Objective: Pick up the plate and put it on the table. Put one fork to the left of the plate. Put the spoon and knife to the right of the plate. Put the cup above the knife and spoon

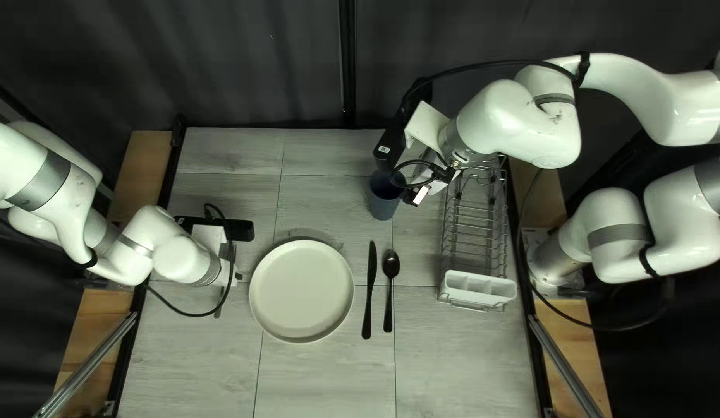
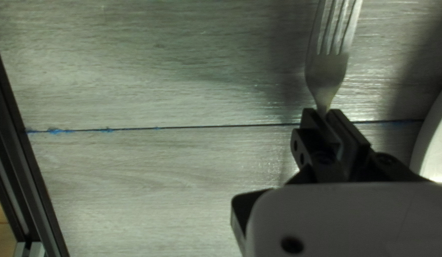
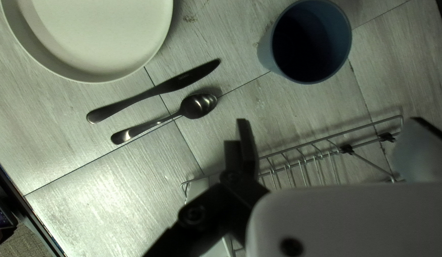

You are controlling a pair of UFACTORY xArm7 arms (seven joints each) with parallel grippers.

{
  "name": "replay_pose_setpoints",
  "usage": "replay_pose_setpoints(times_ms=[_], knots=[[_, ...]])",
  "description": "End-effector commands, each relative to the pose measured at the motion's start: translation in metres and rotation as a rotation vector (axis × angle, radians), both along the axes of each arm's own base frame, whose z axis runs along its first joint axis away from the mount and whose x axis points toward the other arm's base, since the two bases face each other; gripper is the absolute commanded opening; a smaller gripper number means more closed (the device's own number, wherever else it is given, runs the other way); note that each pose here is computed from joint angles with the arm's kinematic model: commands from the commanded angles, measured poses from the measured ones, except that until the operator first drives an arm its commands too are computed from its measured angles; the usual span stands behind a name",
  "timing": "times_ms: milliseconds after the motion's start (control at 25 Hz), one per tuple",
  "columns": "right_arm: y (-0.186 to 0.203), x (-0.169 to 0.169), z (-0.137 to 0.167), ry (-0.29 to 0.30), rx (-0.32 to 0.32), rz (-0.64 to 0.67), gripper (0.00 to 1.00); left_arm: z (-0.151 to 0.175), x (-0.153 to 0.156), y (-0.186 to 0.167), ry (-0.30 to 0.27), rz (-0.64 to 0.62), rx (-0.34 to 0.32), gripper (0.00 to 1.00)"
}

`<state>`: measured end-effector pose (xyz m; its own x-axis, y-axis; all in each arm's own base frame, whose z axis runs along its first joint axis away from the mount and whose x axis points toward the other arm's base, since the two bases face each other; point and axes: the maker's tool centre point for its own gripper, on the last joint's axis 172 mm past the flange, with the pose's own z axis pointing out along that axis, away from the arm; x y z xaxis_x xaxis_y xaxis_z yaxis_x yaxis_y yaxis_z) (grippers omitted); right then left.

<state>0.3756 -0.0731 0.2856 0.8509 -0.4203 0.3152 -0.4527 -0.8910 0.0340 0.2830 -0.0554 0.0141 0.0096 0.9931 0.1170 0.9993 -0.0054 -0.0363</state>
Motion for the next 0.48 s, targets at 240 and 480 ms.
replay_pose_setpoints(times_ms=[240,480], knots=[[0.000,0.000,0.000,0.000,0.000,0.000,1.00,-0.002,-0.002,0.001,-0.002,-0.004,-0.009,1.00],[0.000,0.000,0.000,0.000,0.000,0.000,1.00,0.020,0.000,0.005,-0.008,-0.017,0.003,1.00]])
